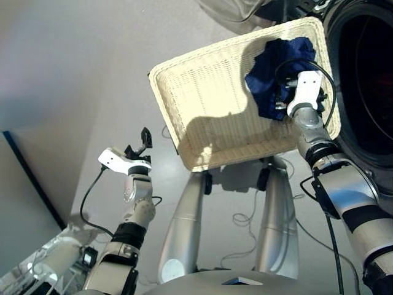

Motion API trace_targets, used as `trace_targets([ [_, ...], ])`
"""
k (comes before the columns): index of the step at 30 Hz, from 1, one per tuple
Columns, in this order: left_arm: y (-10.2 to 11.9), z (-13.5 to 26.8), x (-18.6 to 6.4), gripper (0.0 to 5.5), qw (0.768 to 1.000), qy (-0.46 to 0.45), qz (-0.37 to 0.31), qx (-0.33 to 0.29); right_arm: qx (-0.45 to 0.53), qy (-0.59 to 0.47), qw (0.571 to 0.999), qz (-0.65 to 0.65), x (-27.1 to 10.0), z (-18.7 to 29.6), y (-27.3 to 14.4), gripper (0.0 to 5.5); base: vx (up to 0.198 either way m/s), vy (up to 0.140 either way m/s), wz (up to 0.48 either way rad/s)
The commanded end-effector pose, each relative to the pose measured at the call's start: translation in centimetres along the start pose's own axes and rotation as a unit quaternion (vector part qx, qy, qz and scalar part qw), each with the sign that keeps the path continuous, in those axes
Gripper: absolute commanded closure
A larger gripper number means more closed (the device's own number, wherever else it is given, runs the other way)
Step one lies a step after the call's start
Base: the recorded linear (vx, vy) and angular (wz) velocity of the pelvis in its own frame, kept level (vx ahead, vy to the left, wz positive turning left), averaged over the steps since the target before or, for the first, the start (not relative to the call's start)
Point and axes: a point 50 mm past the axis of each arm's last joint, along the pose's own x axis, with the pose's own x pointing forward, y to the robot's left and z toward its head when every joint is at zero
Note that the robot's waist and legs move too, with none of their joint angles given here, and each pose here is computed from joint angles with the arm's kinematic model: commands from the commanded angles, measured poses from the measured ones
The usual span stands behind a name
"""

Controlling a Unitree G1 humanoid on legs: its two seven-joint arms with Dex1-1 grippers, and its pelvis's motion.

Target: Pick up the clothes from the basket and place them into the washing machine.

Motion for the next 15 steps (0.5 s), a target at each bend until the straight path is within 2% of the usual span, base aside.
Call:
trace_targets([
  [1,0.1,1.5,0.1,0.00,0.999,-0.027,-0.015,0.024,-0.024,-0.004,1.000,0.018,0.4,1.1,-0.2,0.00,0.000,0.000,0.000],
  [3,-0.3,1.6,0.2,0.00,0.999,-0.030,-0.023,0.024,-0.016,-0.012,1.000,0.002,0.7,1.9,-0.8,0.00,0.000,0.000,0.000],
  [4,-0.3,1.6,0.1,0.00,0.999,-0.029,-0.023,0.024,0.001,-0.019,1.000,-0.007,0.8,2.4,-1.0,4.05,0.000,0.000,0.000],
  [5,-0.3,1.6,0.1,0.00,0.999,-0.028,-0.025,0.029,0.008,-0.027,1.000,-0.011,0.9,2.8,-1.2,5.50,0.000,0.000,0.000],
  [12,-0.4,2.5,0.2,0.00,0.997,-0.045,-0.025,0.049,0.054,-0.102,0.993,-0.015,0.7,5.2,-0.4,5.50,0.000,0.000,0.000],
  [15,-0.3,2.7,0.5,0.00,0.997,-0.056,-0.017,0.053,0.036,-0.130,0.991,-0.026,0.4,5.6,-0.1,5.50,0.000,0.000,0.000],
])
